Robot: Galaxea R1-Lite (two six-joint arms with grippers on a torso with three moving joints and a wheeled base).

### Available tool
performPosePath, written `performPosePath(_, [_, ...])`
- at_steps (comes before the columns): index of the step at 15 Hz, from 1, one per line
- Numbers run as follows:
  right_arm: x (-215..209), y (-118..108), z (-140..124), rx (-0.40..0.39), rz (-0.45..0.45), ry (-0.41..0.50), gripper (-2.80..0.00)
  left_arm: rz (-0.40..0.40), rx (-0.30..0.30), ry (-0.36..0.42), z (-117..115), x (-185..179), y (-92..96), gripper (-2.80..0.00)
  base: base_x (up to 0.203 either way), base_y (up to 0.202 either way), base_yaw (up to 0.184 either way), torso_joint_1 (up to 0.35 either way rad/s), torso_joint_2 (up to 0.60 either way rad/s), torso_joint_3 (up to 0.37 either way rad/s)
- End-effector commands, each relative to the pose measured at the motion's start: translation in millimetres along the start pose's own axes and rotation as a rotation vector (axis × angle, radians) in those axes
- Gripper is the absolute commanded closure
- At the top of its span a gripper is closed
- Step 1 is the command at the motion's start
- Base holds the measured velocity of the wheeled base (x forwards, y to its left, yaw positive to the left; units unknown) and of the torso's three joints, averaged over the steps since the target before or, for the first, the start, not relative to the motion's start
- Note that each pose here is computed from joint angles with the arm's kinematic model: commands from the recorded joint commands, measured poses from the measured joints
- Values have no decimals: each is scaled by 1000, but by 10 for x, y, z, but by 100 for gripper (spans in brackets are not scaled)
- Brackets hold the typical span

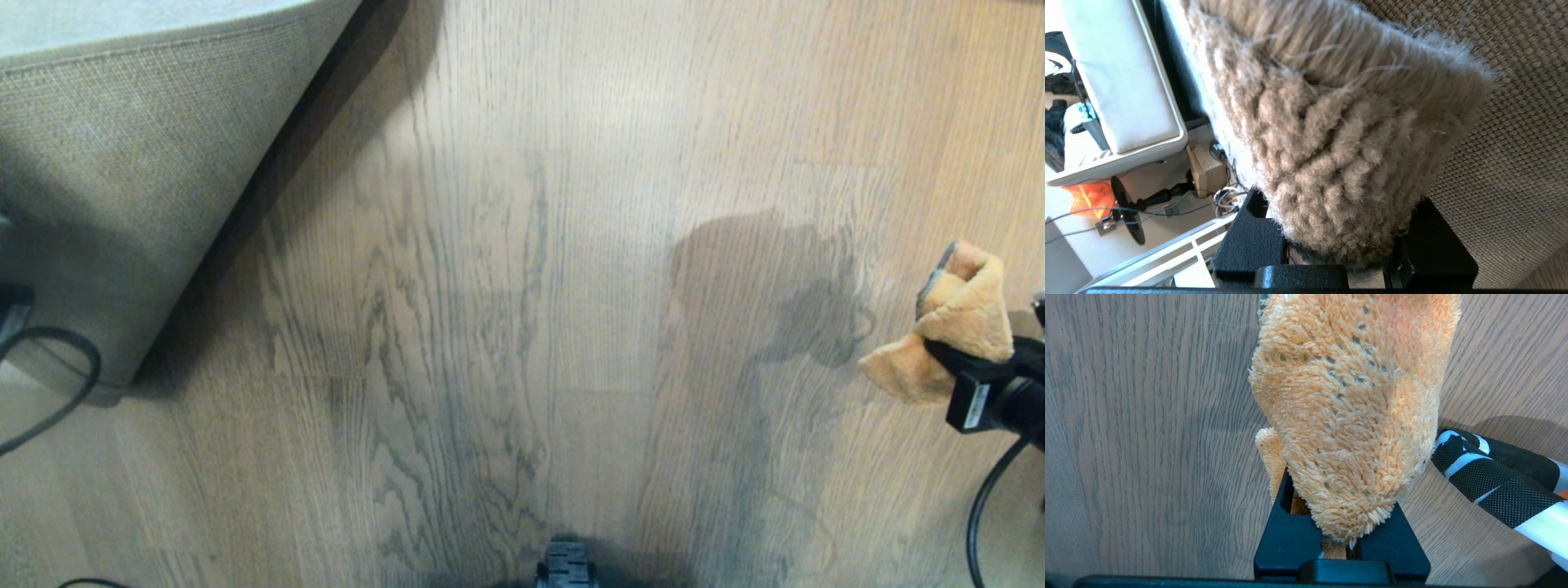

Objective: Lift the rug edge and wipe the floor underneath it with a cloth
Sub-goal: Wipe the floor under the carpet with a rag

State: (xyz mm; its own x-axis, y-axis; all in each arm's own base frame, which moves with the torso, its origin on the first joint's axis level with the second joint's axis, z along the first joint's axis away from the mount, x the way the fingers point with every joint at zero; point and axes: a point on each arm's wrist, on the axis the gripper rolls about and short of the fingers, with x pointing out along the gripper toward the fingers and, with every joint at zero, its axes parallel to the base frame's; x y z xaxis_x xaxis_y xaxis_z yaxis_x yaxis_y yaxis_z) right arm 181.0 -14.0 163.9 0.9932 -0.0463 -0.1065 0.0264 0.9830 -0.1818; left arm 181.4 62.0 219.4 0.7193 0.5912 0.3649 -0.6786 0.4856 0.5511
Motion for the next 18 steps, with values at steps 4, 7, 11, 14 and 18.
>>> performPosePath(4, [-25, 5, -20, -1, 1, 2, 0, 136, -1, 123, -11, -10, 32, 0, 0, 0, 0, 0, 0, 0])
performPosePath(7, [-37, 9, -39, -1, 2, 8, 0, 160, -11, 108, 2, -27, 51, 0, 0, 0, 0, 0, 0, 0])
performPosePath(11, [-39, 11, -36, -1, 4, 6, 0, 185, 8, 111, 8, -38, 69, 0, 0, 0, 0, 0, 0, 0])
performPosePath(14, [-47, 12, -36, -1, 5, 4, 0, 213, 6, 138, 4, -38, 76, 0, 0, 0, 0, 0, 0, 0])
performPosePath(18, [-48, 12, -38, -2, 5, 5, 0, 225, 13, 133, 15, -39, 89, 0, 0, 0, 0, 0, 0, 0])
